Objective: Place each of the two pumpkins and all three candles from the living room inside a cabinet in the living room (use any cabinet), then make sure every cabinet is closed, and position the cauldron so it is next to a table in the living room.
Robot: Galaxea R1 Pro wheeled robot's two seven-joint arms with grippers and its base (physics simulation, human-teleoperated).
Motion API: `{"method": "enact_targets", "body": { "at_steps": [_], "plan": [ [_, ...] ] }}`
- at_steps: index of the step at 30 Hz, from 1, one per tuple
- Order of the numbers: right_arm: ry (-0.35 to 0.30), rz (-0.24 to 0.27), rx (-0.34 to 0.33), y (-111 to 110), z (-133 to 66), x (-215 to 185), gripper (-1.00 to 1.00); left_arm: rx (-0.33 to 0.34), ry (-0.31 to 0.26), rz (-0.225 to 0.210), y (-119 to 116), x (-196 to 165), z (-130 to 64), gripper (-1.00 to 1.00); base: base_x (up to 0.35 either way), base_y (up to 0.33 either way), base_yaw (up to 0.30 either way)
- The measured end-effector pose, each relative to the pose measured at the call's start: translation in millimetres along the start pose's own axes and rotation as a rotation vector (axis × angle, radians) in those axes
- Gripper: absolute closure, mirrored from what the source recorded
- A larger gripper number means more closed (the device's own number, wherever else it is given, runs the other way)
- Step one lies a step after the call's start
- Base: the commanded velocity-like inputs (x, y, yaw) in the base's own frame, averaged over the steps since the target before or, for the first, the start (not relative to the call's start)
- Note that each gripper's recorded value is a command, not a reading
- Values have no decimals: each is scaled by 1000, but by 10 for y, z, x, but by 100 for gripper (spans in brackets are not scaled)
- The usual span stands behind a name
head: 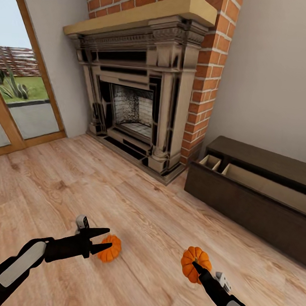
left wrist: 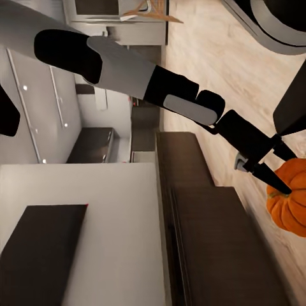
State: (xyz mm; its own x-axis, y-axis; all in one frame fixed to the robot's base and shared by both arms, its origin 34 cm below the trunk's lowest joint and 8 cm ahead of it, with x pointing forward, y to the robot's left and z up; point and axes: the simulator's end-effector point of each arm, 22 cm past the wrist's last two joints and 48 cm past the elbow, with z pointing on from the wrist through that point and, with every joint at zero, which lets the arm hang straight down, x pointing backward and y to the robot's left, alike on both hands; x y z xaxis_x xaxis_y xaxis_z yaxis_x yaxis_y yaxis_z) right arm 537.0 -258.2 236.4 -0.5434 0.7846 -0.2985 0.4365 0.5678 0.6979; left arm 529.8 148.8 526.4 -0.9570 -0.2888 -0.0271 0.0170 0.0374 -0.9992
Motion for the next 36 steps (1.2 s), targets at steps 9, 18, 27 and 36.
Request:
{"method": "enact_targets", "body": {
  "at_steps": [9,18,27,36],
  "plan": [
    [-2,2,-6,11,0,-8,100,-1,0,0,3,-1,-2,-100,12,68,0],
    [1,1,-10,20,-1,-5,100,-3,-1,0,8,-5,-14,-100,0,70,0],
    [-2,-4,-6,36,-6,-19,100,-2,-2,7,-24,-5,-18,-100,106,1,189],
    [-3,-4,-15,56,-15,-37,100,-8,-9,2,1,-19,-42,-100,216,0,114]
  ]
}}
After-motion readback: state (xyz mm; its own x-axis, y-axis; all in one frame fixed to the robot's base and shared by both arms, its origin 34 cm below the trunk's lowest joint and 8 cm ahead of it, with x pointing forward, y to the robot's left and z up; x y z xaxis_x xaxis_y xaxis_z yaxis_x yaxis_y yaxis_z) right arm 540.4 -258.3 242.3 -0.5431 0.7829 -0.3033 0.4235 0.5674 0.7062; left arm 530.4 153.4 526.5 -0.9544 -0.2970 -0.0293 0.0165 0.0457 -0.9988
